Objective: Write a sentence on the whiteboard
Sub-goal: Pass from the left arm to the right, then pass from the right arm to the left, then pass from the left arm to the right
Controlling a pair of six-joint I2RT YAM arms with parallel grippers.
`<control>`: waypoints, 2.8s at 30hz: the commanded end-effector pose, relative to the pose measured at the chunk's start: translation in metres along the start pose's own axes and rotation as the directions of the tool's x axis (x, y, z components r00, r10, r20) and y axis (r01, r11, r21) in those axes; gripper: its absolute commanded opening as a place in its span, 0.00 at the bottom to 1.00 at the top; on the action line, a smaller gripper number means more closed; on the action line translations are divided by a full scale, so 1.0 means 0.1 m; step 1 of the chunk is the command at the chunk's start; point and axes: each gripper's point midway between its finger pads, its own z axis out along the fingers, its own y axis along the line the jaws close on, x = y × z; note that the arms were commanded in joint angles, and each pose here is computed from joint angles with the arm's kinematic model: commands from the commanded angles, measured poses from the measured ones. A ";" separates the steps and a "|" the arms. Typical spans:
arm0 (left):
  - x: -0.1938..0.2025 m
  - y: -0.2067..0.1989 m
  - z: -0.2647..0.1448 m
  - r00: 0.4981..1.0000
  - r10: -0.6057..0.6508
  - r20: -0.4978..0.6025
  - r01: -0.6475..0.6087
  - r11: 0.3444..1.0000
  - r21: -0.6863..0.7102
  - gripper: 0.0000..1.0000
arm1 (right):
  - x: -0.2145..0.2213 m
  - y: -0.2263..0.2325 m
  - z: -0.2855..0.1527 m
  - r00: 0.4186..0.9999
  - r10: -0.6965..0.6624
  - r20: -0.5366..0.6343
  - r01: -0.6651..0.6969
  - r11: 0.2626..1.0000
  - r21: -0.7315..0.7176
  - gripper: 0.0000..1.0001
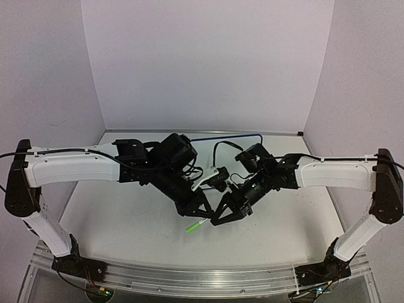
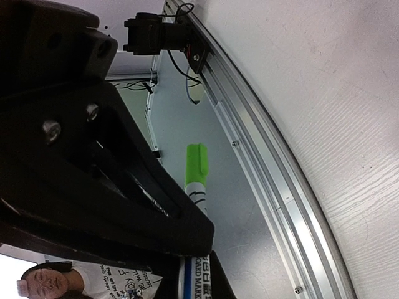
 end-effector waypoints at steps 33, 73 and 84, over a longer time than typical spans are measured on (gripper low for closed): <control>0.22 0.22 -0.25 0.999 0.039 0.001 -0.038 0.981 -0.191 0.66 | -0.31 0.13 -0.49 0.960 -0.207 0.190 0.207 0.978 0.016 0.00; 0.11 0.05 -0.04 0.994 0.104 -0.015 -0.105 0.993 -0.053 0.00 | -0.34 0.13 -0.48 0.959 -0.205 0.193 0.208 0.978 0.006 0.59; 0.19 0.05 0.02 0.992 0.118 -0.053 -0.120 0.992 -0.034 0.00 | -0.39 0.20 -0.49 0.956 -0.211 0.204 0.218 0.976 -0.012 0.68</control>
